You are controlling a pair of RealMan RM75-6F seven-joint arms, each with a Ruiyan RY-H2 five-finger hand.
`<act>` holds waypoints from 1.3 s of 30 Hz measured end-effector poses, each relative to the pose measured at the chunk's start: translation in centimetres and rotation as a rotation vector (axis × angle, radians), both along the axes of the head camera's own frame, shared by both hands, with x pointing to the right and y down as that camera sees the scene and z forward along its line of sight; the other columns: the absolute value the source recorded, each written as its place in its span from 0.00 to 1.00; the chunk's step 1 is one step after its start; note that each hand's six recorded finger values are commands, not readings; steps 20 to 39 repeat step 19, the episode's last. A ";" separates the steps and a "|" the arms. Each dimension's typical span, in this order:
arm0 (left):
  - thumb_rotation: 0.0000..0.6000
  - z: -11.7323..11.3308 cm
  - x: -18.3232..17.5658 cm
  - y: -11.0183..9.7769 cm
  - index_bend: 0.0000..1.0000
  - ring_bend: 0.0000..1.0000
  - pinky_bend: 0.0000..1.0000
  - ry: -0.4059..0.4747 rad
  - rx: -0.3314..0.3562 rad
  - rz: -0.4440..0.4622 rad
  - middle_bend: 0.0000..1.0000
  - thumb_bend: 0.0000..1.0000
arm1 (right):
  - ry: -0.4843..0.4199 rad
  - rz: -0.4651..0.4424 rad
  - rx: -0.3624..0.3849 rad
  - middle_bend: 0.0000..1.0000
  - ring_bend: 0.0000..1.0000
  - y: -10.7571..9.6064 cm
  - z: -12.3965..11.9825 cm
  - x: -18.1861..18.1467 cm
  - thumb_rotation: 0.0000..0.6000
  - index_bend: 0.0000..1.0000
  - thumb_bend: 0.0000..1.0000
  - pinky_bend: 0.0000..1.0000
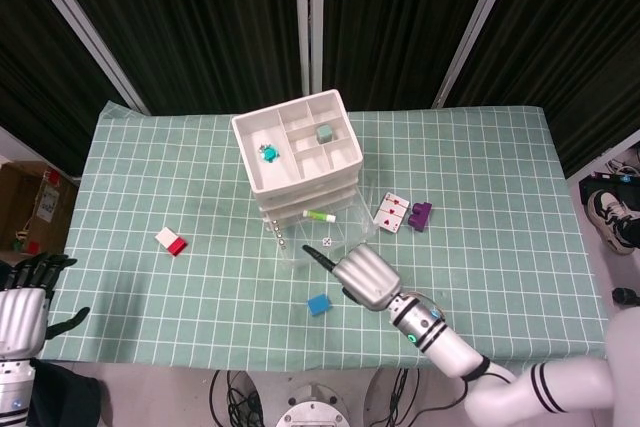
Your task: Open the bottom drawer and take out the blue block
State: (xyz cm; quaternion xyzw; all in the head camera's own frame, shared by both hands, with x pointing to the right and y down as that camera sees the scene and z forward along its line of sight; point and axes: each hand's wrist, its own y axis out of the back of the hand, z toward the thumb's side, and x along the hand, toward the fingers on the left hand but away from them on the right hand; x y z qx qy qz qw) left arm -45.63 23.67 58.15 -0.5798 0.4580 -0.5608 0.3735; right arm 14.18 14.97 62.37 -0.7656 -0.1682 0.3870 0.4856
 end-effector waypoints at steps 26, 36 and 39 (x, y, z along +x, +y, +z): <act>1.00 -0.1 2.1 -2.0 0.27 0.16 0.19 -0.004 -0.010 0.048 0.23 0.00 | 0.017 0.671 0.034 0.00 0.00 4.5 -5.6 26.9 1.00 0.00 0.17 0.00; 1.00 -0.1 2.1 -2.0 0.27 0.16 0.19 -0.004 -0.010 0.048 0.23 0.00 | 0.017 0.671 0.034 0.00 0.00 4.5 -5.6 26.9 1.00 0.00 0.17 0.00; 1.00 -0.1 2.1 -2.0 0.27 0.16 0.19 -0.004 -0.010 0.048 0.23 0.00 | 0.017 0.671 0.034 0.00 0.00 4.5 -5.6 26.9 1.00 0.00 0.17 0.00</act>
